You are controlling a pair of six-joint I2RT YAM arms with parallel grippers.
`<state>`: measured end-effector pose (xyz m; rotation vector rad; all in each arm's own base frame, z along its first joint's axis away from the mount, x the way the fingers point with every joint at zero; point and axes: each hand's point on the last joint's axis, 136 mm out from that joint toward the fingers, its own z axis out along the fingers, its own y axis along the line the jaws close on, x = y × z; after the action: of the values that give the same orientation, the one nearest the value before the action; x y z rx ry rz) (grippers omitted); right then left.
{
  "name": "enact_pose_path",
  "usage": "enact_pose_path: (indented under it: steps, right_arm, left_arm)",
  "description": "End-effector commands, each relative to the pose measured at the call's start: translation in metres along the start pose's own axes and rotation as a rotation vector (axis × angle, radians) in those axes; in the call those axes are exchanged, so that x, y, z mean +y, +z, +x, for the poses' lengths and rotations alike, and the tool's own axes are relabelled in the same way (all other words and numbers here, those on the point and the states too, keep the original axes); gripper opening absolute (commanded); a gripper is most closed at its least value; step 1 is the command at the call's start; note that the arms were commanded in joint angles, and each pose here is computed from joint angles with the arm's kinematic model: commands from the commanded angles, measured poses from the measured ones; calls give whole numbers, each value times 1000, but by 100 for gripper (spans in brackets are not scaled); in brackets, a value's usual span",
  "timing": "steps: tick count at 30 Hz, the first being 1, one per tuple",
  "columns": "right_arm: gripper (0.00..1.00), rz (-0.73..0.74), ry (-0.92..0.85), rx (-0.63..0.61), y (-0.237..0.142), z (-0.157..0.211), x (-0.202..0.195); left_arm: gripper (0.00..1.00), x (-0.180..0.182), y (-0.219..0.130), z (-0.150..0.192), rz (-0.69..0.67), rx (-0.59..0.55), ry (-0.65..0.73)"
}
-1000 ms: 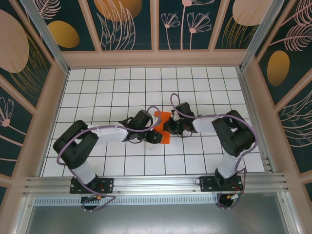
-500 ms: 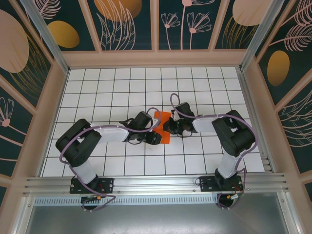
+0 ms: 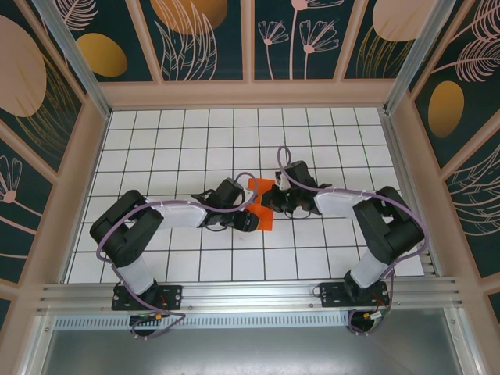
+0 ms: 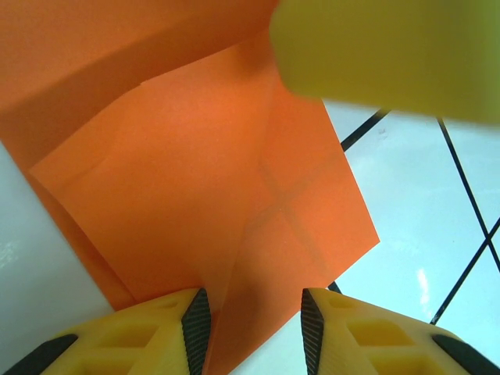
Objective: Fold a paper plane with a square sheet of paper (fold left side to right side)
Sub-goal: Fold the triangle a second time at the center of the table.
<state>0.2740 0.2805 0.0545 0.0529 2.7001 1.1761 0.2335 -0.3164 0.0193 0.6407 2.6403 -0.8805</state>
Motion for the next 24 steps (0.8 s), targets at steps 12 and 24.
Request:
enact_pose_path:
  steps: [12,24]
  right_arm:
    - [10,36,-12,82,33,20,-6]
    - [10,239,-37,48,30,12,-40]
  left_arm:
    - [40,23,9,29,-73,89,-19]
    - [40,32,9,38,-112,114,-24]
